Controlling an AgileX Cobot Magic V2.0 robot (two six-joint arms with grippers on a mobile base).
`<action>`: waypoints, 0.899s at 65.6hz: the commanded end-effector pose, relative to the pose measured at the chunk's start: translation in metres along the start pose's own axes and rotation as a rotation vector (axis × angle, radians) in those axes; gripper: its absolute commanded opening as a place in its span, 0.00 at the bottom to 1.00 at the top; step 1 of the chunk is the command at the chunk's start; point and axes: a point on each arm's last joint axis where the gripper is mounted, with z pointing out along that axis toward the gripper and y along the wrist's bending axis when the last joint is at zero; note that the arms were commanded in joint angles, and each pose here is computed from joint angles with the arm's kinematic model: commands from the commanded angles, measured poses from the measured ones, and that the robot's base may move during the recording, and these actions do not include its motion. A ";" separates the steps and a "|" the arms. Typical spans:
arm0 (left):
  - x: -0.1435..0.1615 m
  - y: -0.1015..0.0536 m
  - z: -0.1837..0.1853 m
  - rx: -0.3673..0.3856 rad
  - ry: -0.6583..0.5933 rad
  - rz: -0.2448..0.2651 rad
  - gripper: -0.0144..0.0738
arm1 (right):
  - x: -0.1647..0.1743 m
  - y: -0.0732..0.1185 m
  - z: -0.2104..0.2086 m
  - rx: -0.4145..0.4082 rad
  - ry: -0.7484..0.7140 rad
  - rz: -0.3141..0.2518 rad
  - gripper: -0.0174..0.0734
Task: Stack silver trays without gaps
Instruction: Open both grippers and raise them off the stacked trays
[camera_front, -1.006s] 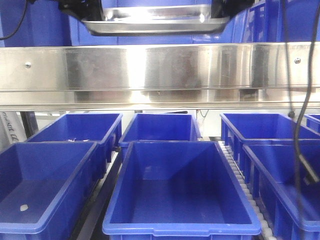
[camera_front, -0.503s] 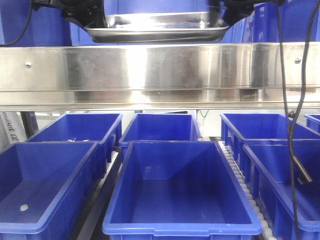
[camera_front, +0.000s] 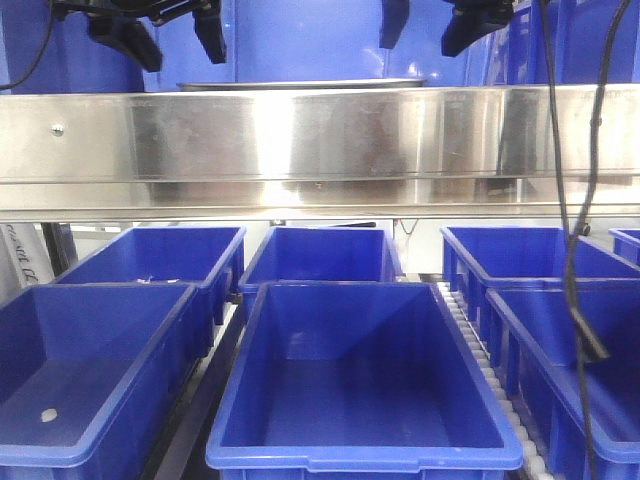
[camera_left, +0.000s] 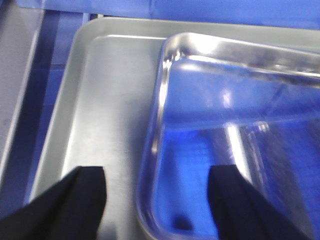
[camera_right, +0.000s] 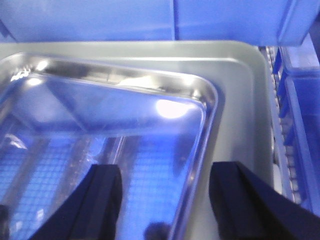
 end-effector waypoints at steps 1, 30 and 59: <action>-0.009 0.002 -0.018 0.006 -0.038 -0.013 0.35 | -0.009 0.000 -0.016 -0.005 -0.041 -0.013 0.40; -0.028 -0.019 -0.117 0.118 -0.223 0.010 0.15 | -0.040 -0.001 -0.117 -0.106 -0.264 0.022 0.17; 0.030 -0.028 -0.170 0.357 -0.448 0.053 0.15 | 0.029 -0.029 -0.183 -0.275 -0.488 -0.015 0.17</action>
